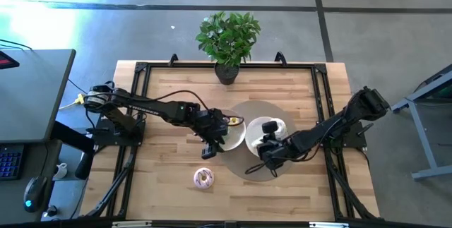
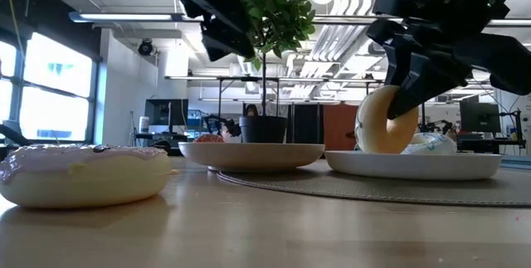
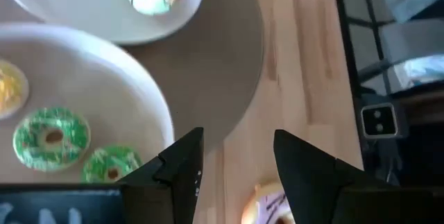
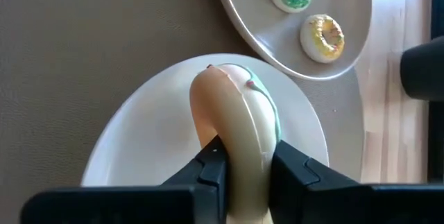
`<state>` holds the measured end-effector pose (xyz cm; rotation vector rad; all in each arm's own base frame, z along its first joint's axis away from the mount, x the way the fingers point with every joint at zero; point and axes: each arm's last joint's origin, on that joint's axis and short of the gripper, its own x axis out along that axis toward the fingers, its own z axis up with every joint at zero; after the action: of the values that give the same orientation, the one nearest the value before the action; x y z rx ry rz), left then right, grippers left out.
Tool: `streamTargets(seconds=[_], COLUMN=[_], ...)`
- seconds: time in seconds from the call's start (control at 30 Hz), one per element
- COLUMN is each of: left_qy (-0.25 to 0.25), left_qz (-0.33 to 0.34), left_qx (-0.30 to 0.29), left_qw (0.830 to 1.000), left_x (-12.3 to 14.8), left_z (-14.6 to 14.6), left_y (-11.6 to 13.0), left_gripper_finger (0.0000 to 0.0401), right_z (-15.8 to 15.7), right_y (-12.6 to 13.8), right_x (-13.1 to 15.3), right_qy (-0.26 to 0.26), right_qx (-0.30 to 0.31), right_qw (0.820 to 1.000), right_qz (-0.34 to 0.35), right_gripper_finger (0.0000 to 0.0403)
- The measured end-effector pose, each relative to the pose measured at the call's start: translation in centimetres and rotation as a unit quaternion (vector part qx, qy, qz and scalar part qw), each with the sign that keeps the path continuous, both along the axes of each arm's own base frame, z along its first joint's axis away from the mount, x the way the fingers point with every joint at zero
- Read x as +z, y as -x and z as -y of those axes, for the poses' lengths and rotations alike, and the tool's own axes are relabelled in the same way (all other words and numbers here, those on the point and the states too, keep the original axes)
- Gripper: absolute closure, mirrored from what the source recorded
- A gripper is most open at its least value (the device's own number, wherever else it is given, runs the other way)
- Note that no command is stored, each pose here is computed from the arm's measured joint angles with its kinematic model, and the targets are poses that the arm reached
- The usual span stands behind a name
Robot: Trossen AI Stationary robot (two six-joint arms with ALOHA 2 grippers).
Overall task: Pick & Place donuts
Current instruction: Put the big light blue donut into the right white plate
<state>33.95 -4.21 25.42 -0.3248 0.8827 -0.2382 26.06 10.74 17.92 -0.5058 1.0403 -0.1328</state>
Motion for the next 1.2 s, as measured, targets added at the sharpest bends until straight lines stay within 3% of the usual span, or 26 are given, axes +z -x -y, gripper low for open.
streamTargets(seconds=[0.27,0.5,0.67,1.2], left_qy=[-0.008,-0.010,-0.010,-0.004], left_qz=[-0.025,-0.025,-0.025,-0.025], left_qx=[0.005,0.007,0.007,0.019], left_qw=[1.000,1.000,1.000,1.000], left_x=[-0.33,-0.34,-0.34,-0.29], left_z=[-0.12,-0.13,-0.13,-0.14], left_y=[0.36,0.36,0.36,0.29], left_gripper_finger=[0.0227,0.0227,0.0227,0.0227], right_z=[-0.03,-0.56,-0.80,-0.66], right_y=[0.04,0.12,0.20,0.68], right_x=[-0.04,-0.21,-0.29,-0.44], right_qy=[-0.016,-0.113,-0.151,-0.156], right_qx=[-0.011,-0.008,0.010,-0.002], right_qw=[1.000,0.993,0.987,0.985], right_qz=[0.001,-0.025,-0.047,-0.075], right_gripper_finger=[0.0267,0.0230,0.0225,0.0233])
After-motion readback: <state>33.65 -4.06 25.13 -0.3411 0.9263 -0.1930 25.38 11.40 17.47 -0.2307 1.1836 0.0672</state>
